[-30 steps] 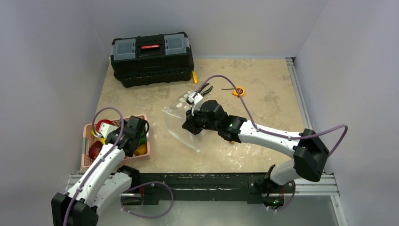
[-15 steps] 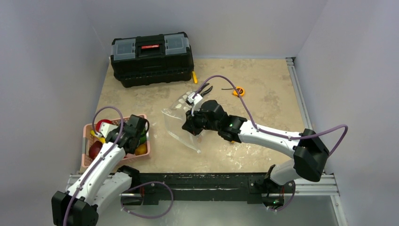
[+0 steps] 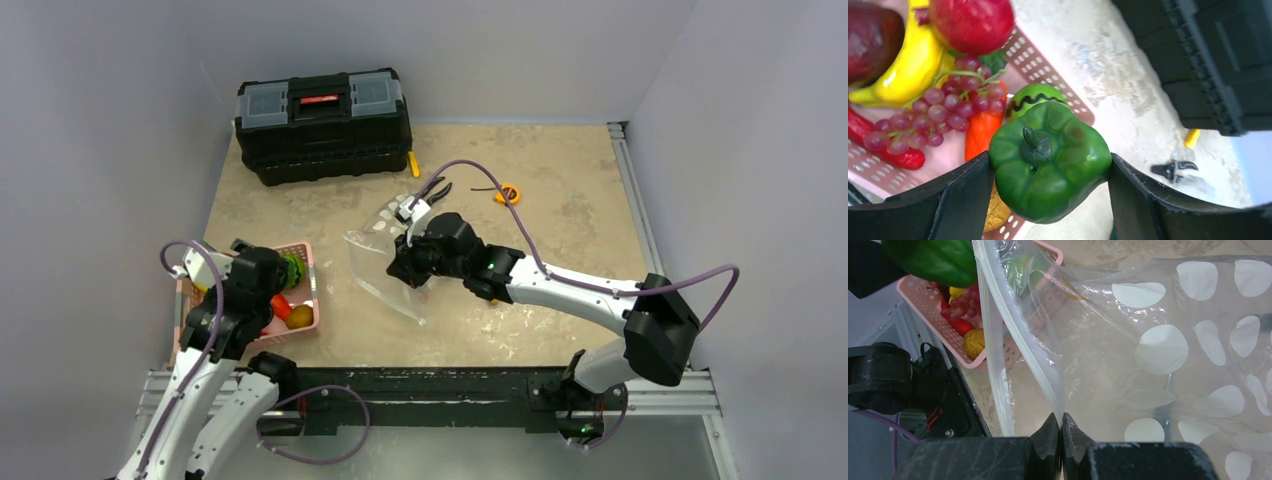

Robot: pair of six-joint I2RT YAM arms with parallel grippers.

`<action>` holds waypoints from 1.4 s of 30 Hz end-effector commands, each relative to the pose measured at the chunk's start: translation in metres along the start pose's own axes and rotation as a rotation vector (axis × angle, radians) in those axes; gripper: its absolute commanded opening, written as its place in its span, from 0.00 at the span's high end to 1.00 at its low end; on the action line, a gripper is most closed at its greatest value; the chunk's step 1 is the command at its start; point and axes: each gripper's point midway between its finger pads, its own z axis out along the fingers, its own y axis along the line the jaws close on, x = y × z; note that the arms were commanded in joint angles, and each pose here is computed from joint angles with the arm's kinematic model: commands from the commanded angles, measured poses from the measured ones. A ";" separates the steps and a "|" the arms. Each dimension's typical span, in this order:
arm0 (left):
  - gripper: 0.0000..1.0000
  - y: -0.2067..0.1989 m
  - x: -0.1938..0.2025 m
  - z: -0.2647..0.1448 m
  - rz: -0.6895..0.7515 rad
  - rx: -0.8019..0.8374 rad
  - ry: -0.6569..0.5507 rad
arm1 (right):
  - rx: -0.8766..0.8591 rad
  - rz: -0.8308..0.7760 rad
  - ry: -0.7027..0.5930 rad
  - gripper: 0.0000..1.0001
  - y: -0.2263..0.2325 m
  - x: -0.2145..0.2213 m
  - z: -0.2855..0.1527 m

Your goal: Place the food in the zip-top bag and seal the zipper

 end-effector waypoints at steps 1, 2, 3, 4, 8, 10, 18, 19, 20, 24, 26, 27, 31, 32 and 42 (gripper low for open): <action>0.63 -0.027 -0.028 -0.027 0.161 0.160 -0.022 | -0.025 -0.008 -0.064 1.00 0.009 -0.024 -0.009; 0.64 -0.031 -0.029 -0.033 0.186 0.192 -0.009 | -0.025 -0.008 -0.063 1.00 0.009 -0.025 -0.009; 0.65 -0.036 -0.029 -0.039 0.207 0.226 0.009 | -0.025 -0.007 -0.065 1.00 0.009 -0.025 -0.009; 0.66 -0.042 -0.028 -0.045 0.234 0.268 0.029 | -0.028 -0.004 -0.067 1.00 0.010 -0.026 -0.009; 0.67 -0.080 -0.011 -0.083 0.352 0.565 0.153 | -0.044 0.022 -0.082 1.00 0.014 -0.031 -0.009; 0.70 -0.100 0.003 -0.107 0.413 0.752 0.223 | -0.057 0.040 -0.088 1.00 0.018 -0.035 -0.009; 0.83 -0.137 0.053 -0.186 0.542 1.329 0.480 | -0.192 0.105 -0.084 1.00 0.041 -0.057 -0.017; 0.83 -0.138 0.057 -0.191 0.549 1.369 0.498 | -0.208 0.104 -0.080 1.00 0.044 -0.061 -0.018; 0.84 -0.138 0.061 -0.193 0.551 1.396 0.518 | -0.221 0.099 -0.070 1.00 0.046 -0.060 -0.019; 0.84 -0.145 0.071 -0.192 0.520 1.438 0.561 | -0.256 0.099 -0.074 1.00 0.053 -0.062 -0.025; 0.85 -0.151 0.072 -0.178 0.515 1.381 0.544 | -0.268 0.102 -0.073 1.00 0.056 -0.062 -0.028; 0.86 -0.153 0.073 -0.168 0.514 1.335 0.533 | -0.274 0.105 -0.075 1.00 0.057 -0.063 -0.029; 0.96 -0.145 0.080 -0.133 0.538 1.144 0.537 | -0.273 0.117 -0.104 1.00 0.059 -0.069 -0.037; 0.97 -0.142 0.081 -0.128 0.543 1.119 0.534 | -0.268 0.118 -0.115 1.00 0.059 -0.071 -0.040; 0.96 -0.131 0.096 -0.115 0.513 1.046 0.598 | -0.303 0.121 -0.172 1.00 0.068 -0.088 -0.062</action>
